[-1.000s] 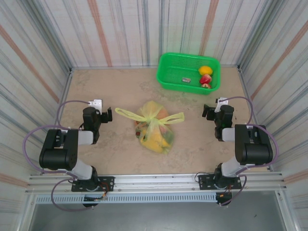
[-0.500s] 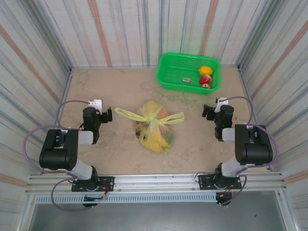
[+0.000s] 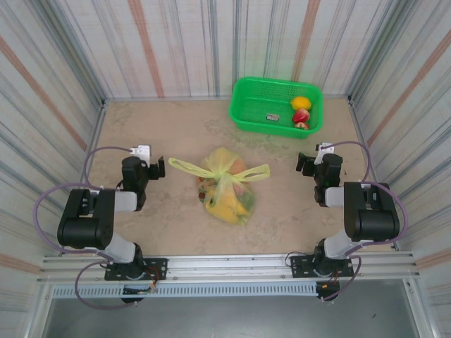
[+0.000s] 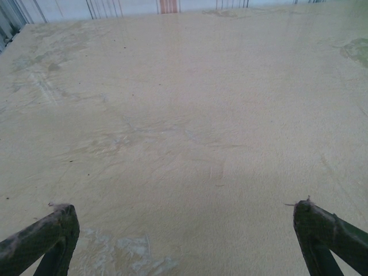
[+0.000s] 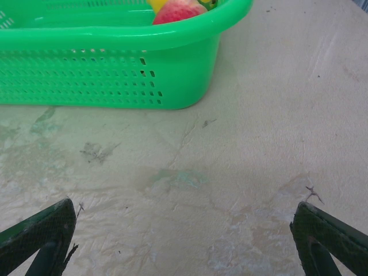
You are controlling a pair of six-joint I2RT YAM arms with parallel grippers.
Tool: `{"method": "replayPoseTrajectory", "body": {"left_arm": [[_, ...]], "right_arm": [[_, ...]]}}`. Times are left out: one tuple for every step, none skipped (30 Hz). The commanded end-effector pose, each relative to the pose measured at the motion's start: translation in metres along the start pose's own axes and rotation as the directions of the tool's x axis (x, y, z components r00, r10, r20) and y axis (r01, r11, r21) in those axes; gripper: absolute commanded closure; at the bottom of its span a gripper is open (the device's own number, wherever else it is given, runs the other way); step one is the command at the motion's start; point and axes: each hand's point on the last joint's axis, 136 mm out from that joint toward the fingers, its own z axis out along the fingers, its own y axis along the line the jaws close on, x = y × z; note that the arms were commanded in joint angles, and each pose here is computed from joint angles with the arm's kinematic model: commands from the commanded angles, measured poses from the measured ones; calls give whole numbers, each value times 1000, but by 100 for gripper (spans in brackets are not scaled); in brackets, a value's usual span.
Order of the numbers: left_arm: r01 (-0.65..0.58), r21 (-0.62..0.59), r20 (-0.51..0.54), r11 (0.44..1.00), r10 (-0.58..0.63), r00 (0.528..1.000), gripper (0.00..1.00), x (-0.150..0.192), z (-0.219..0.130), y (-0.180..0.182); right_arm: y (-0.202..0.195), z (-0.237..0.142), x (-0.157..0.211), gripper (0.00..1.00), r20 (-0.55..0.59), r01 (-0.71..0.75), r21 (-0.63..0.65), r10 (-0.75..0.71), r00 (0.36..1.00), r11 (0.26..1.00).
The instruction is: Place the fake fruits into the plastic bag and tie a complex knot
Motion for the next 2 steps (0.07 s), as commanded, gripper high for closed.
{"method": "replayPoseTrajectory", "body": {"left_arm": [[-16,4,29,1000,16,999,1,-10,-1,0],[-22,0,33,1000,22,999,1,-10,-1,-1]], "right_arm": [[-1,-2,-3,1,18,12,4,-13,1000,1000],[-1,-2,-3,1,17,13,4,-13,1000,1000]]}}
